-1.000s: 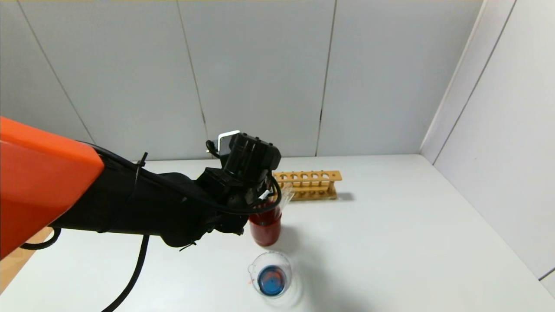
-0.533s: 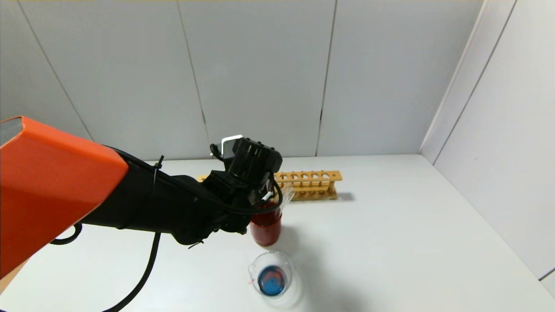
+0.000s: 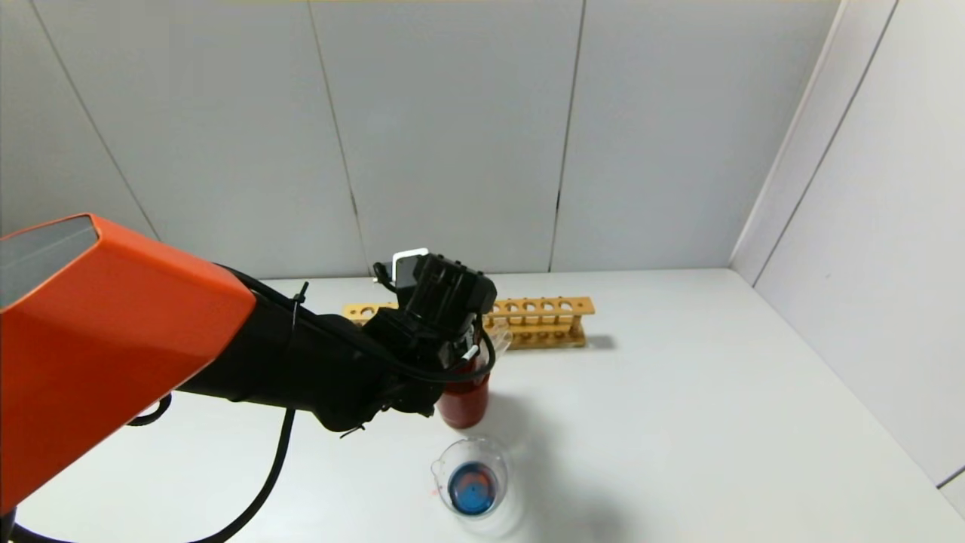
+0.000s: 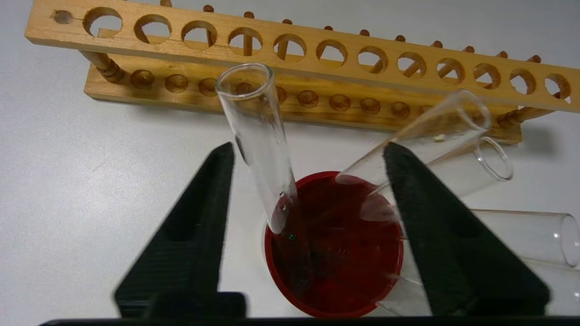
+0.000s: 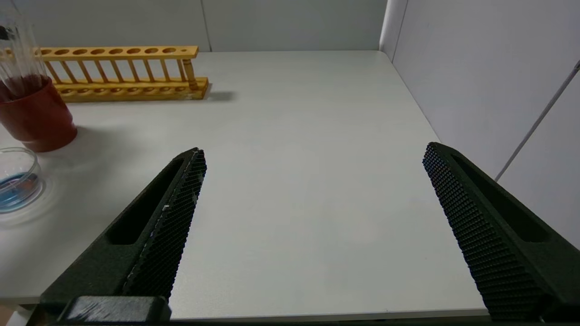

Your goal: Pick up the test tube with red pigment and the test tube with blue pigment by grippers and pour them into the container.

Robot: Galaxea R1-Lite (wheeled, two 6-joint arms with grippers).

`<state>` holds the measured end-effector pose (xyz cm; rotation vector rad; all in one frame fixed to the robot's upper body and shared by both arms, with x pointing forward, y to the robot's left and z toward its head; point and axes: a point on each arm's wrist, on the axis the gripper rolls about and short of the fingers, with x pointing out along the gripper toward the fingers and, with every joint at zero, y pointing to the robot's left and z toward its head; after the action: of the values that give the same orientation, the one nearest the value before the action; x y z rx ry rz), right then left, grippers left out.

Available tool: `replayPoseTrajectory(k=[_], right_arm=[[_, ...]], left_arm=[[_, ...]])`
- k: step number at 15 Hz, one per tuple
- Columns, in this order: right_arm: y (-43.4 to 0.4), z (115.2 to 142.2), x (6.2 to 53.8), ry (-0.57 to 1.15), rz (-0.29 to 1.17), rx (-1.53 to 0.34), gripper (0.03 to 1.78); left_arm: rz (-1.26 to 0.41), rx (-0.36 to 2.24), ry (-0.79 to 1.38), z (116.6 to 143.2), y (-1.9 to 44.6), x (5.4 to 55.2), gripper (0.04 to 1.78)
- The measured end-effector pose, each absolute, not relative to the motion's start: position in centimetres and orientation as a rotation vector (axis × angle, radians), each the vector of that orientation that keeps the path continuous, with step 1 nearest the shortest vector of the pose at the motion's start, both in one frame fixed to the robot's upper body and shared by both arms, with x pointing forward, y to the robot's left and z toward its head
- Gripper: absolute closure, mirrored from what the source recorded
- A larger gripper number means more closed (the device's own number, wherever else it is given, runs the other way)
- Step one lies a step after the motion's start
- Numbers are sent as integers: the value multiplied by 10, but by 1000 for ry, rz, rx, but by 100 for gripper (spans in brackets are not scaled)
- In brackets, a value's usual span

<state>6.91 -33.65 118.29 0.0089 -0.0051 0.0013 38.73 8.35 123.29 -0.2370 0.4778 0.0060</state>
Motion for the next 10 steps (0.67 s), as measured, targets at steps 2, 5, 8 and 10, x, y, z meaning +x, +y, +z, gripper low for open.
replayPoseTrajectory(k=[2, 5, 8, 10], right_arm=[[-337, 1183, 69, -5, 1, 9, 6], [-337, 1183, 69, -5, 1, 9, 6], [-337, 1183, 69, -5, 1, 9, 6], [-337, 1183, 69, -5, 1, 9, 6]], left_arm=[[8, -235, 477, 1233, 84, 387, 32], [-3, -240, 448, 1247, 87, 384, 10], [11, -218, 370, 1278, 98, 373, 7], [30, -180, 304, 1304, 108, 362, 7]])
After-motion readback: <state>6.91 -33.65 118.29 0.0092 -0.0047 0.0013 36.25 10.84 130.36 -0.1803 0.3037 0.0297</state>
